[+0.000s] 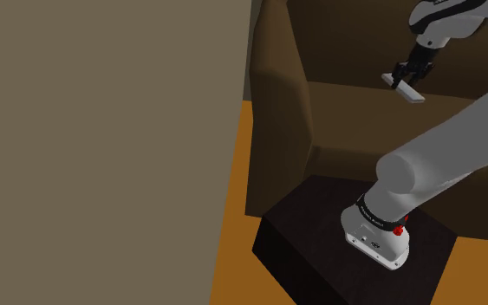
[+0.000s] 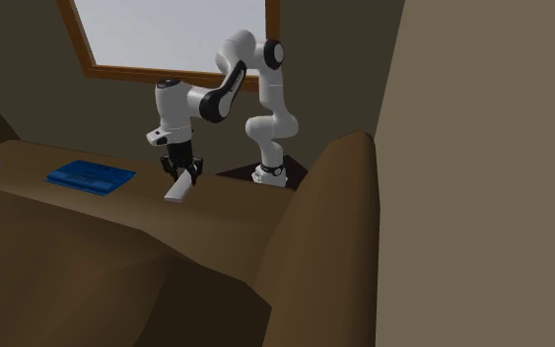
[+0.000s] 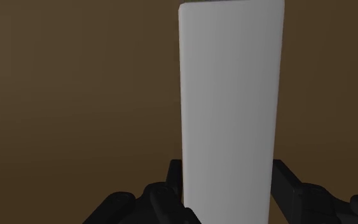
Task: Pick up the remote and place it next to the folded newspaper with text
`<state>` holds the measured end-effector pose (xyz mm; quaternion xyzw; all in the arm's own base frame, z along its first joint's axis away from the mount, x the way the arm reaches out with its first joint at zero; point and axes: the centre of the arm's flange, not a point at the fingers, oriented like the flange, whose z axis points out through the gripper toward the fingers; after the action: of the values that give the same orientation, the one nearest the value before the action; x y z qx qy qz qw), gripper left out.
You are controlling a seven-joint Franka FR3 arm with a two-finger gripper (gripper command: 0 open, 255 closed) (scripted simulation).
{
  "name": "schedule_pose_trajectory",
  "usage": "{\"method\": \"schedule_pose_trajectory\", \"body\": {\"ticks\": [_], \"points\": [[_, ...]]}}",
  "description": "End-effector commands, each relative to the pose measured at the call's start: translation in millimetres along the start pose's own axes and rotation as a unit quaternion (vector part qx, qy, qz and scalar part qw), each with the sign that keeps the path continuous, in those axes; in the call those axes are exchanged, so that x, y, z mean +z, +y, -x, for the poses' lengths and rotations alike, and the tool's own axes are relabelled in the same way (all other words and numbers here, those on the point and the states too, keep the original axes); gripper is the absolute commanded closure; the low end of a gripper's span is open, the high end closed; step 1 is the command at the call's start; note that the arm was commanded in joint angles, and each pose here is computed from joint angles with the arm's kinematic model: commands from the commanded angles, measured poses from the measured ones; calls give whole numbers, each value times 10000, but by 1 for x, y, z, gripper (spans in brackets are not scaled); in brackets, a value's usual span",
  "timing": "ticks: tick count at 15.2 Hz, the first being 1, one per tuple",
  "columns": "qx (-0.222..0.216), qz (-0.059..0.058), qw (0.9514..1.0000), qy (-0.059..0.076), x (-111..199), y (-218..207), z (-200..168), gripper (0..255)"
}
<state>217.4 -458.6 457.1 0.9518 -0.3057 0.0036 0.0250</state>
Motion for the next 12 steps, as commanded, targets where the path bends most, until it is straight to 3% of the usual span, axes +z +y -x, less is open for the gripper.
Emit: {"method": "schedule_pose_trajectory", "body": {"ticks": [1,12], "points": [[-11,3,10000,1,-1,27,0,255],[-11,3,10000,1,1,172,-1,255]]}}
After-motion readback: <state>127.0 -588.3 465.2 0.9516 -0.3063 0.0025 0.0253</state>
